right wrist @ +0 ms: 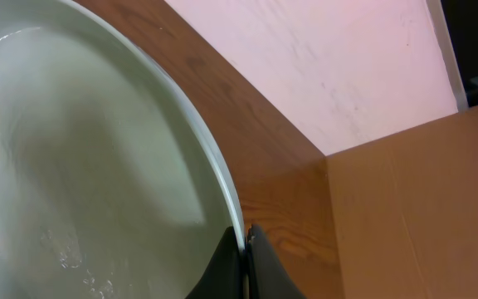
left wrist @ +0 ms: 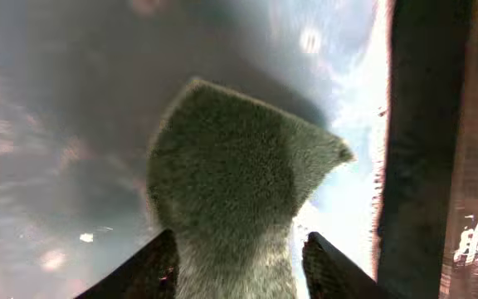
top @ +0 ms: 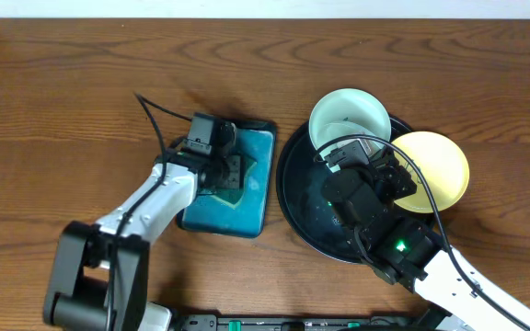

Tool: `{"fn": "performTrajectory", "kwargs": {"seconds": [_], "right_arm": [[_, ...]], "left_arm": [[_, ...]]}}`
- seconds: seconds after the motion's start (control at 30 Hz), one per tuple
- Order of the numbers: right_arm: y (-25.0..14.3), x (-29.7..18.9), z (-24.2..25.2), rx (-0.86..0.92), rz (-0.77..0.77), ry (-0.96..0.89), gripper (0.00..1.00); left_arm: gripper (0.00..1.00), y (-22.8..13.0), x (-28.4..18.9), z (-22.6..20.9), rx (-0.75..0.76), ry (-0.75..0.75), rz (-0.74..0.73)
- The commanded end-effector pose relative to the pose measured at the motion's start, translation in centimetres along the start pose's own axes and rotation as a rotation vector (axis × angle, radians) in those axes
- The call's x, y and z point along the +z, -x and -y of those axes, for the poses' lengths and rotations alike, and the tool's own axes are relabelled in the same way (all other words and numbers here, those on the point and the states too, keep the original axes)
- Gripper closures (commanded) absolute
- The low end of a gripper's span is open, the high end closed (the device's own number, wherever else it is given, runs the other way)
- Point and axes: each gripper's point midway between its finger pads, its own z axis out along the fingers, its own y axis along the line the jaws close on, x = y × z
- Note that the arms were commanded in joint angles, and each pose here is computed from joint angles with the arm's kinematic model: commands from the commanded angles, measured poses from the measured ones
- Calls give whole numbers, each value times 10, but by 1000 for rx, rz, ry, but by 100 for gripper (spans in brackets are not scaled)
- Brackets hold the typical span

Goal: Clean dirty plates on tray and stack at the side
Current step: 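Lift and tilt the white plate upright with the right gripper, then carry the white plate to the table right of the black tray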

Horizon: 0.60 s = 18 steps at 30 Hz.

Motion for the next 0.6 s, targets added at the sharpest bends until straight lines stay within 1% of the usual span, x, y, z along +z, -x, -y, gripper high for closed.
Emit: {"fn": "performTrajectory", "kwargs": {"seconds": [0.0,0.03,0.1,0.13,0.17,0.2,0.4,0.57], "right_arm": [[9,-5,11,28,19,-28,99],[9,-5,11,28,19,-28,99],[9,-5,11,28,19,-28,99],[9,-5,11,28,19,-28,99],[9,-5,11,28,19,-28,99],[9,-5,11,28,19,-28,99],[9,-5,11,27,19,-28,99],[10,-5,12,27,23,-30,99]], "left_arm": [[56,-22,26,-4,5,21,-89],[61,-25,30,-6,2,25,-105],[78,-31,38,-9,-4,32,-132],[82,-33,40,-10,-5,34,-138],[91,-35,42,-11,-6,37,-148],[92,-36,43,-12,-8,38,-153],[93,-30,42,-10,-5,33,-135],[93,-11,26,-2,3,15,-64]]}}
